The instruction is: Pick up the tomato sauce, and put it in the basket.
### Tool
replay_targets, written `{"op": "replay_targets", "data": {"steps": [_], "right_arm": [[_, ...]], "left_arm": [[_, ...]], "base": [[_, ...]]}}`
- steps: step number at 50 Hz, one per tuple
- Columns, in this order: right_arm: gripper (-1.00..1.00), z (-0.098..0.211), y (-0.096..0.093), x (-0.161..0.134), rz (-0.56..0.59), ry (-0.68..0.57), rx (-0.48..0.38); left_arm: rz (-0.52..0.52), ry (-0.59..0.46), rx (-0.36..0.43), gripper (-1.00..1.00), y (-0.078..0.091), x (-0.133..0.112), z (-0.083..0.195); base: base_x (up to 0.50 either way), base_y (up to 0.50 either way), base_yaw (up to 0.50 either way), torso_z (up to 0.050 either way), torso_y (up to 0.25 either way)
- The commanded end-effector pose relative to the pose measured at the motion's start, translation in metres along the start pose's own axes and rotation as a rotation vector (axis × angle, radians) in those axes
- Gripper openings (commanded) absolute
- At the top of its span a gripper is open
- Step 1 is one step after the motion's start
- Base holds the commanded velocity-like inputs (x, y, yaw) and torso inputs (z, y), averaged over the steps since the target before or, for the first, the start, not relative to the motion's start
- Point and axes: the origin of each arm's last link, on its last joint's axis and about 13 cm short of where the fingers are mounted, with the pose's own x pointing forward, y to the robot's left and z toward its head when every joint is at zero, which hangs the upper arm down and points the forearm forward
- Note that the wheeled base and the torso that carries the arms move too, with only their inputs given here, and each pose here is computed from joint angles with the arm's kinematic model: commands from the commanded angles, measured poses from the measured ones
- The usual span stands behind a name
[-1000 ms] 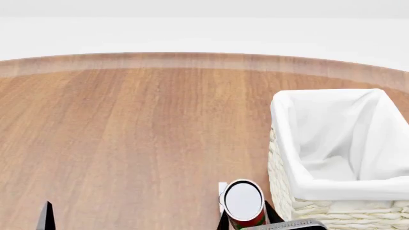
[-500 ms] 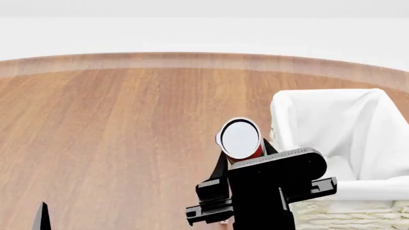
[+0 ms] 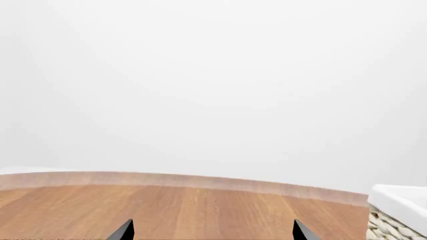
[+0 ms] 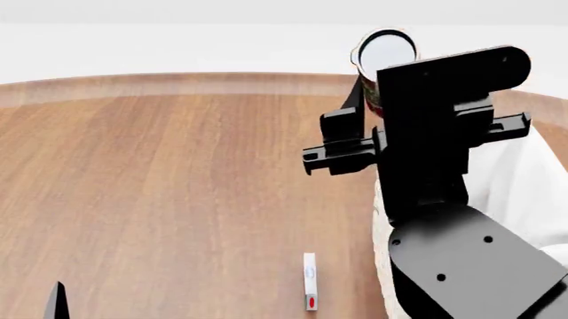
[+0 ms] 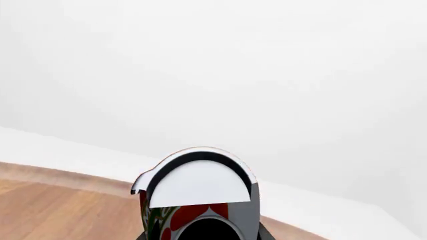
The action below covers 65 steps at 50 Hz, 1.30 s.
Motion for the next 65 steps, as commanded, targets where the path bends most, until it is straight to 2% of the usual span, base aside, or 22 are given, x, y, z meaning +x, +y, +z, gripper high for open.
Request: {"op": "replay_targets", "data": {"steps": [1, 9, 13, 14, 18, 22, 23, 31, 39, 48, 50, 53, 55, 62, 65], "right_arm": [[-1.0, 0.02, -0.025, 0.03, -0.056, 0.03, 0.026], [-1.0, 0.005, -0.043, 0.059, -0.139, 0.134, 0.029], [-1.0, -0.005, -0.057, 0.08, -0.202, 0.202, -0.007], [-1.0, -0.011, -0.062, 0.086, -0.22, 0.236, 0.007], [-1.0, -0.026, -0.07, 0.091, -0.252, 0.289, 0.053], [-1.0, -0.035, -0.074, 0.094, -0.267, 0.329, 0.013], [-1.0, -0.041, -0.074, 0.095, -0.251, 0.363, 0.036], [-1.0, -0.048, -0.083, 0.112, -0.273, 0.447, 0.011], [-1.0, -0.05, -0.087, 0.108, -0.28, 0.515, 0.041], [-1.0, -0.053, -0.088, 0.103, -0.22, 0.607, 0.072], [-1.0, -0.055, -0.088, 0.102, -0.208, 0.626, 0.065], [-1.0, -0.058, -0.087, 0.099, -0.135, 0.679, -0.008], [-1.0, -0.061, -0.085, 0.097, -0.148, 0.724, -0.004], [-1.0, -0.063, -0.081, 0.096, -0.143, 0.741, 0.023], [-1.0, -0.063, -0.082, 0.095, -0.159, 0.751, 0.07]], "left_arm": [[0.0, 0.003, -0.005, 1.0, 0.0, -0.001, 0.0], [-0.007, 0.002, -0.009, 1.0, -0.001, -0.003, 0.0], [-0.005, 0.001, -0.01, 1.0, -0.001, -0.003, 0.001], [-0.008, 0.0, -0.01, 1.0, -0.001, -0.004, 0.002], [-0.005, -0.004, -0.017, 1.0, 0.0, -0.004, 0.003], [-0.01, -0.002, -0.015, 1.0, 0.001, -0.004, 0.002], [-0.007, 0.001, -0.014, 1.0, 0.0, -0.004, 0.001], [-0.007, -0.001, -0.015, 1.0, 0.0, -0.004, 0.002], [-0.017, 0.001, -0.009, 1.0, -0.002, -0.006, 0.001], [-0.014, -0.004, -0.012, 1.0, -0.003, -0.003, 0.003], [-0.011, -0.002, -0.013, 1.0, -0.002, -0.003, 0.002], [-0.009, 0.002, -0.015, 1.0, -0.002, -0.003, 0.0], [-0.011, 0.001, -0.012, 1.0, -0.003, -0.004, 0.0], [-0.012, 0.004, -0.008, 1.0, -0.002, -0.005, -0.001], [-0.011, 0.005, -0.007, 1.0, -0.002, -0.005, -0.002]], "base": [[0.0, 0.0, 0.0, 0.0, 0.0], [0.0, 0.0, 0.0, 0.0, 0.0], [0.0, 0.0, 0.0, 0.0, 0.0], [0.0, 0.0, 0.0, 0.0, 0.0], [0.0, 0.0, 0.0, 0.0, 0.0], [0.0, 0.0, 0.0, 0.0, 0.0], [0.0, 0.0, 0.0, 0.0, 0.0], [0.0, 0.0, 0.0, 0.0, 0.0], [0.0, 0.0, 0.0, 0.0, 0.001], [0.0, 0.0, 0.0, 0.0, 0.0], [0.0, 0.0, 0.0, 0.0, 0.0], [0.0, 0.0, 0.0, 0.0, 0.0], [0.0, 0.0, 0.0, 0.0, 0.0], [0.0, 0.0, 0.0, 0.0, 0.0], [0.0, 0.0, 0.0, 0.0, 0.0]]}}
